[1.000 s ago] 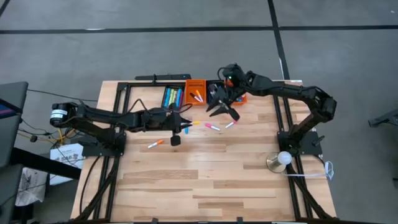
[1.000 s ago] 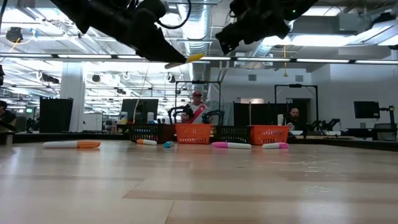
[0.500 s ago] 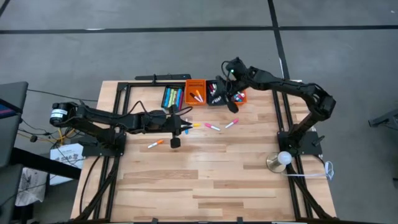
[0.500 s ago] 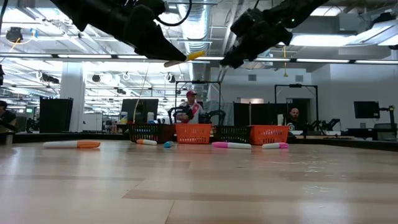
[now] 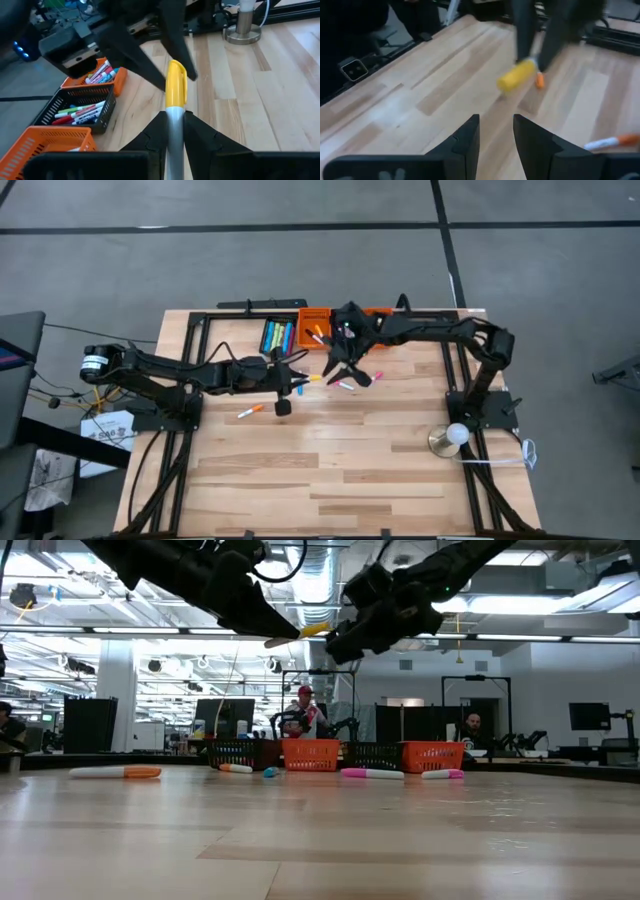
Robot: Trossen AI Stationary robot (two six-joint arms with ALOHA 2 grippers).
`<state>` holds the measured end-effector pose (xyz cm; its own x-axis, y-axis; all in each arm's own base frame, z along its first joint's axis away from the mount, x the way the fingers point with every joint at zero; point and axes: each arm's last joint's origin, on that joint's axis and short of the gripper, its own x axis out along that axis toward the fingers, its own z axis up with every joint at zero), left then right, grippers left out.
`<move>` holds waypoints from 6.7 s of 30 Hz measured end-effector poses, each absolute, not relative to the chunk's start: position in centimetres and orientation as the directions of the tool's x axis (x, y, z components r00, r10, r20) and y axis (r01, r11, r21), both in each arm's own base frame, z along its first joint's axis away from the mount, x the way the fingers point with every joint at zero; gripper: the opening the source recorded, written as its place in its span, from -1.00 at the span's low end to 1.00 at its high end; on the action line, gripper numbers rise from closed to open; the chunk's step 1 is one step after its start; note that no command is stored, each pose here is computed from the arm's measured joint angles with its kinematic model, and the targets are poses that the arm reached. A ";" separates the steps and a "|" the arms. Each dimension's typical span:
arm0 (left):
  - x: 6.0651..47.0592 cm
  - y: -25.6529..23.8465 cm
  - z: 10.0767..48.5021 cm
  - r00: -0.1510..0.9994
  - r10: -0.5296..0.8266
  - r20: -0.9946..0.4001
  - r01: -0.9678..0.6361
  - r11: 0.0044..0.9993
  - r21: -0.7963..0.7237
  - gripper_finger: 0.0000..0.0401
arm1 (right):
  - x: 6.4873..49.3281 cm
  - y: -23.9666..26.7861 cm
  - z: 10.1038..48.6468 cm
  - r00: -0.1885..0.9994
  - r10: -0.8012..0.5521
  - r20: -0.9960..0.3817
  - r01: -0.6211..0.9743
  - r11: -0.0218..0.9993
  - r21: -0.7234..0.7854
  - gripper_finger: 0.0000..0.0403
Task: Pick & Place Markers
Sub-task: Put the small yellow highlighter pen into the left orange basket
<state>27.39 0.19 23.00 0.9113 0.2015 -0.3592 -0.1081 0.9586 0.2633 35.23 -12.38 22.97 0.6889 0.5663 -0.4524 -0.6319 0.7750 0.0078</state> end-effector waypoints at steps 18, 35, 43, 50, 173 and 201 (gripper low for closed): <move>27.4 0.3 23.2 0.916 0.199 -0.349 -0.110 0.960 0.259 -0.75 | 37.2 -9.6 24.2 0.751 0.499 -0.433 -0.612 0.773 -0.170 -0.46; 27.4 0.4 23.2 0.915 0.214 -0.343 -0.125 0.957 0.263 -0.74 | 37.7 -9.4 24.8 0.791 0.478 -0.380 -0.582 0.780 -0.230 -0.46; 27.5 0.3 23.2 0.920 0.192 -0.342 -0.106 0.961 0.256 -0.74 | 37.6 -9.2 24.6 0.764 0.519 -0.384 -0.617 0.762 -0.198 -0.44; 27.4 0.4 23.2 0.914 0.210 -0.346 -0.121 0.957 0.262 -0.74 | 37.5 -9.2 24.6 0.762 0.515 -0.392 -0.615 0.764 -0.194 -0.09; 28.0 0.5 25.5 0.985 0.153 -0.082 -0.121 0.943 0.309 -0.72 | 35.0 -7.5 31.2 0.834 0.485 -0.263 -0.551 0.722 -0.418 -0.78; 27.8 0.1 26.7 0.997 -0.067 0.028 0.056 0.952 0.300 -0.73 | 34.6 -8.3 28.9 0.730 0.597 -0.334 -0.680 0.682 -0.268 0.15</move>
<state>27.80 0.09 26.66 0.9974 -0.0669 0.0278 0.0555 0.9524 0.2997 34.59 -8.33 28.88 0.7297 0.5966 -0.3342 -0.6804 0.6819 -0.2683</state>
